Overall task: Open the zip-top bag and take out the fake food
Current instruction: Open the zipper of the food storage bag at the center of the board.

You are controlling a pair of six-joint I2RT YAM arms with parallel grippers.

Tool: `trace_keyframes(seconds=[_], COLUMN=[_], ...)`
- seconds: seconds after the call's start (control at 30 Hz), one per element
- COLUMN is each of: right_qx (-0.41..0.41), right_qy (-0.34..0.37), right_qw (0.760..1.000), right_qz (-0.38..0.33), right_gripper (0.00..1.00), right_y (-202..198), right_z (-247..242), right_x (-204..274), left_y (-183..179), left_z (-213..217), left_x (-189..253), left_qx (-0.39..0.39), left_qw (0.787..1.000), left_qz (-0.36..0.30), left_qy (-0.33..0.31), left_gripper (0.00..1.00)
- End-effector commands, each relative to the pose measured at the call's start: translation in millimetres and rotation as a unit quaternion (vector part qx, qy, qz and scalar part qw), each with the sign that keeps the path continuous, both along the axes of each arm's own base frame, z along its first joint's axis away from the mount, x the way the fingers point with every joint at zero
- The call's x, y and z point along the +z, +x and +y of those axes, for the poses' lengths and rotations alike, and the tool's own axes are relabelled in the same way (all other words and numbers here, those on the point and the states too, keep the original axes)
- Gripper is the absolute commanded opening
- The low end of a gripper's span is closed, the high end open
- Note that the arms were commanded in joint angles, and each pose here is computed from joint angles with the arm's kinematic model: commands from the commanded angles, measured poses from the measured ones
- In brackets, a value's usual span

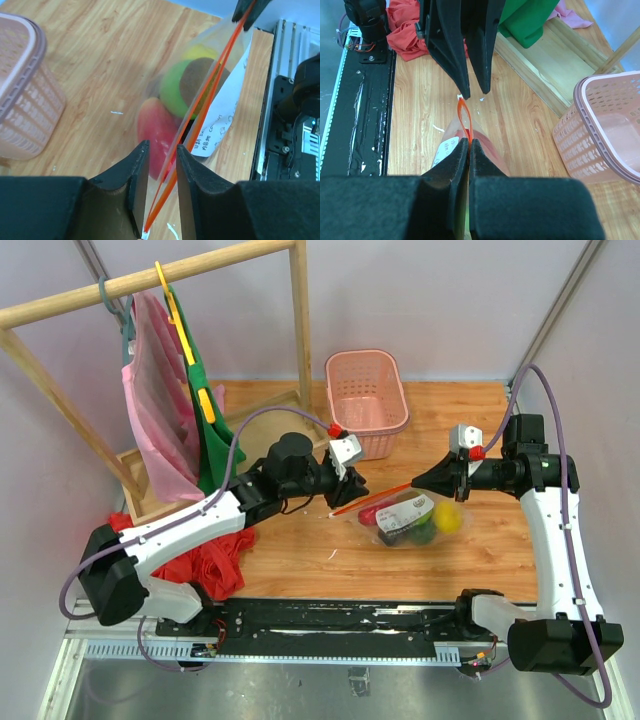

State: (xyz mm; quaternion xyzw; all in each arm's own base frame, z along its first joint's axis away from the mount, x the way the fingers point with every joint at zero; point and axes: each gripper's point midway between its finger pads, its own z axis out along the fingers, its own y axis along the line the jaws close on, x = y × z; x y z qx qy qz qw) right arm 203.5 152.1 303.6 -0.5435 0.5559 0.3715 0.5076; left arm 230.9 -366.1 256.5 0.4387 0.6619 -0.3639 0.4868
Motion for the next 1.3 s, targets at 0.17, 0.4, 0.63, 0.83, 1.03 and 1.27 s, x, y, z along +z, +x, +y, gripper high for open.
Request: trace_keyframes(seconds=[0.17, 0.4, 0.63, 0.83, 1.03, 1.27], right_qx=[0.004, 0.005, 0.005, 0.004, -0.004, 0.018], right_qy=[0.013, 0.015, 0.016, 0.012, -0.010, -0.014], right_qw=[1.000, 1.000, 1.000, 1.000, 0.999, 0.996], right_qz=[-0.017, -0.014, -0.011, -0.008, -0.039, -0.085], right_gripper=[0.01, 0.01, 0.01, 0.01, 0.01, 0.01], right_y=[-1.5, -1.2, -1.7, -0.4, 19.5, 48.9], right_z=[0.0, 0.4, 0.6, -0.2, -4.8, 6.3], right_x=[13.5, 13.2, 12.0, 6.9, 14.3, 32.6], left_y=[-6.5, -1.7, -0.6, -6.4, 17.9, 17.9], left_z=[-14.0, -20.4, -33.0, -45.6, -26.2, 2.6], left_x=[-23.7, -37.1, -40.3, -31.7, -6.8, 45.7], left_qx=[-0.044, -0.041, -0.053, -0.085, -0.027, 0.020], left_qw=[0.999, 0.999, 0.998, 0.994, 0.998, 0.998], left_qz=[0.003, 0.014, 0.030, 0.044, 0.046, 0.054], left_qy=[-0.009, -0.008, -0.026, -0.046, -0.023, -0.033], left_gripper=[0.33, 0.35, 0.22, 0.01, 0.00, 0.00])
